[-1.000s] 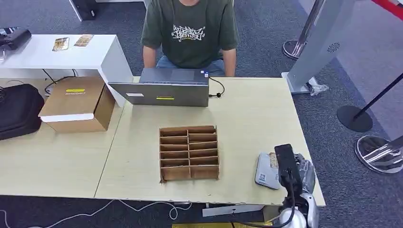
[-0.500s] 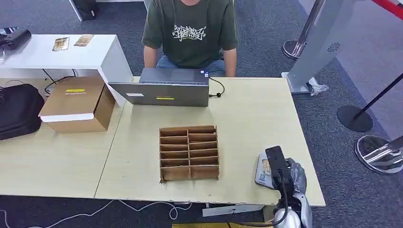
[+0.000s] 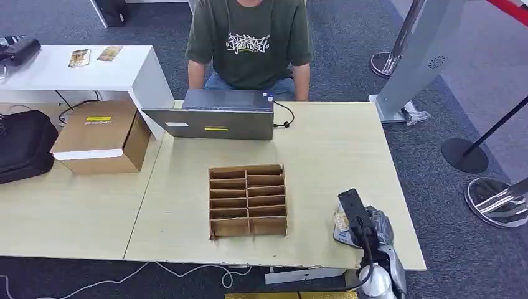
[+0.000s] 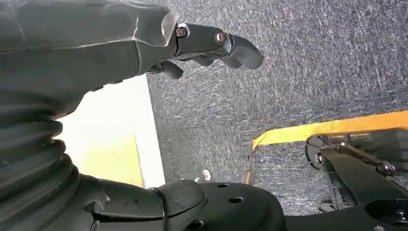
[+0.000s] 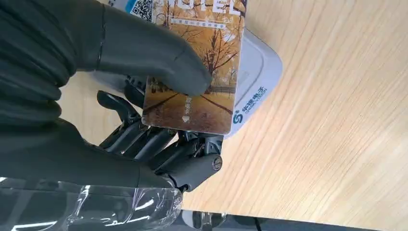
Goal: Pass the card to the sensor for recognition and then transmit it.
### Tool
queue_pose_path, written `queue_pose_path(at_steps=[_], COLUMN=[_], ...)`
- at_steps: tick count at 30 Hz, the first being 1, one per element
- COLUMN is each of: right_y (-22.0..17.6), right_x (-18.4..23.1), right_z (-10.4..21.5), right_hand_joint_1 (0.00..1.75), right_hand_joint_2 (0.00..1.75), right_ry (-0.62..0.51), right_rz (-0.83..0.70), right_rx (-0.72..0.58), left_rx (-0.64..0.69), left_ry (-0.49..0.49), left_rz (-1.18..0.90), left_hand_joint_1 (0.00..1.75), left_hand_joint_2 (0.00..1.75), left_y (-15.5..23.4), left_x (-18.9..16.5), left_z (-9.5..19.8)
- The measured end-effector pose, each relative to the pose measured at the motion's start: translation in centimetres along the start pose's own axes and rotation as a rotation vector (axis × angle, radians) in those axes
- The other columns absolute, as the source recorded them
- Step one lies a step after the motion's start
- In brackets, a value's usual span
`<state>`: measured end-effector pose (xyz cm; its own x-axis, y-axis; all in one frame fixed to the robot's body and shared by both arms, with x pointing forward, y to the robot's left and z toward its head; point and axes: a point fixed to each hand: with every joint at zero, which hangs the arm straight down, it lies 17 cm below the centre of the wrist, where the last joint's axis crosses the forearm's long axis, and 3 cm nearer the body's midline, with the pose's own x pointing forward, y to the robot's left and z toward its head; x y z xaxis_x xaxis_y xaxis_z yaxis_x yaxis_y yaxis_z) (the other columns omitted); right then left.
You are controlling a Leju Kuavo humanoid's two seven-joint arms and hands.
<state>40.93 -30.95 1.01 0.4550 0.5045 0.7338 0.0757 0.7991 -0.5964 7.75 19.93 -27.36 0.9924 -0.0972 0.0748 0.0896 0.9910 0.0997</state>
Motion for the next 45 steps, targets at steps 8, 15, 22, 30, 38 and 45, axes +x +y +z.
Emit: queue_pose_path(at_steps=[8, 15, 22, 30, 38, 45], right_y=[0.9, 1.6, 1.8, -1.2, -4.8, -7.1], right_x=[0.4, 1.0, 1.8, 5.9, 10.6, 11.7], right_z=[-0.2, 0.0, 0.4, 1.1, 3.0, 4.3], right_hand_joint_1=[1.75, 1.75, 1.75, 1.75, 1.75, 1.75], right_hand_joint_2=[1.75, 1.75, 1.75, 1.75, 1.75, 1.75], right_ry=[-0.02, -0.042, -0.071, -0.238, -0.422, -0.482], right_rz=[0.034, 0.05, 0.05, -0.017, -0.035, 0.003], right_rx=[0.033, 0.062, 0.068, -0.046, -0.197, -0.305], left_rx=[0.004, 0.007, 0.013, 0.017, 0.018, 0.019], left_ry=[0.002, -0.001, -0.025, -0.046, -0.065, -0.068], left_rz=[0.011, 0.013, 0.014, 0.015, 0.006, -0.007], left_hand_joint_1=[0.0, 0.0, 0.0, 0.0, 0.0, 0.0], left_hand_joint_2=[1.75, 1.75, 1.75, 1.75, 1.75, 1.75], left_y=[0.2, 0.3, 0.3, -0.1, -0.3, -0.3], left_x=[-0.2, -0.4, -0.4, -0.2, 0.1, 0.2], left_z=[-0.1, -0.1, -0.1, 0.0, 0.1, 0.1])
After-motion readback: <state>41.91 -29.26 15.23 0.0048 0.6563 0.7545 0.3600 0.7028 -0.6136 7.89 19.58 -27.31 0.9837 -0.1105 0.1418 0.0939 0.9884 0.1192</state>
